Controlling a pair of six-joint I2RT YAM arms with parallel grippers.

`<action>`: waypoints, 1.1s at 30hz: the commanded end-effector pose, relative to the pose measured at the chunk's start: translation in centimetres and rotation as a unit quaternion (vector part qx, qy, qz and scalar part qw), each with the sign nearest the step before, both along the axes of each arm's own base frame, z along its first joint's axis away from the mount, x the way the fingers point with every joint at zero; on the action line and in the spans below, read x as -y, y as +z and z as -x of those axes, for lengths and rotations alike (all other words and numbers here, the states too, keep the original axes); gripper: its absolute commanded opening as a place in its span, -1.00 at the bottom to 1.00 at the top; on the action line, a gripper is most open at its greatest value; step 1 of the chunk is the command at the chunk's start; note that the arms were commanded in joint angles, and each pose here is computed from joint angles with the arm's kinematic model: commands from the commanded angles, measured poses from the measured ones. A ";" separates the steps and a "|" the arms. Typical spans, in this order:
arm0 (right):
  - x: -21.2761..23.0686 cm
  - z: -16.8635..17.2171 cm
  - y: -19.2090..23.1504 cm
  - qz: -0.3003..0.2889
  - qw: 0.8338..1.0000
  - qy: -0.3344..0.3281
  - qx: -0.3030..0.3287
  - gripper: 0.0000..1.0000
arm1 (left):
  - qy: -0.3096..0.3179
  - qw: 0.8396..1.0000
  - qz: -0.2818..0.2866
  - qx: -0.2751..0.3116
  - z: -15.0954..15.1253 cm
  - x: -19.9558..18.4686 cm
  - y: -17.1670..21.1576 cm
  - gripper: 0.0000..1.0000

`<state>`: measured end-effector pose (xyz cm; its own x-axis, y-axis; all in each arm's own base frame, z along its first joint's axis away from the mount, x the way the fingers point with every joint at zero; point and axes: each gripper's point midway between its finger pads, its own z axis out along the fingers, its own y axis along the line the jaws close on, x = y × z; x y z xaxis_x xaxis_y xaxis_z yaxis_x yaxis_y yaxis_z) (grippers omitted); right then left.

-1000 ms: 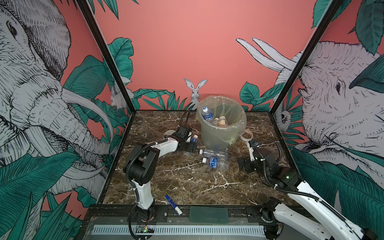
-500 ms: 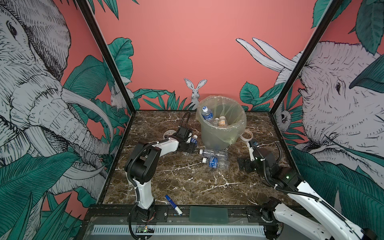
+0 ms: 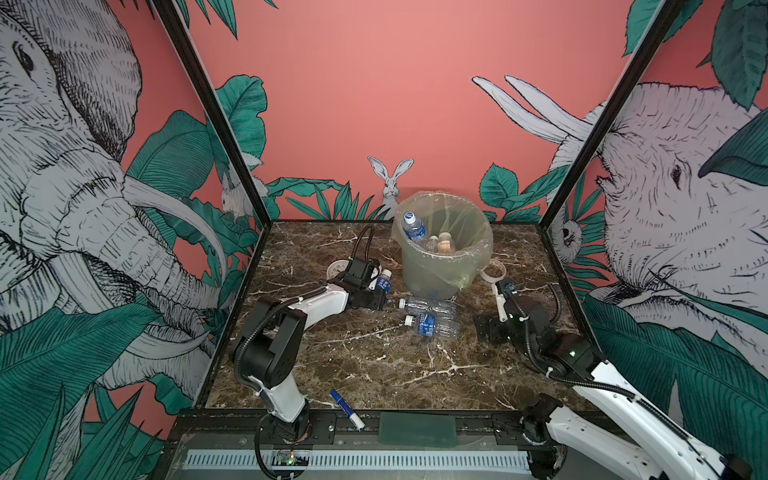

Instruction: Throw the plastic bottles in the bin

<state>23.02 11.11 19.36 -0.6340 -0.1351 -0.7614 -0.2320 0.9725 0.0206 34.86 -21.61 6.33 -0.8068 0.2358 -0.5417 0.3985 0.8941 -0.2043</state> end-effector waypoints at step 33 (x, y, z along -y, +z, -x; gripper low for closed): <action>-2.8 -1.5 -1.0 -0.031 0.999 0.022 -0.011 0.90 | -0.034 0.970 0.131 0.204 10.3 -4.1 9.2 0.22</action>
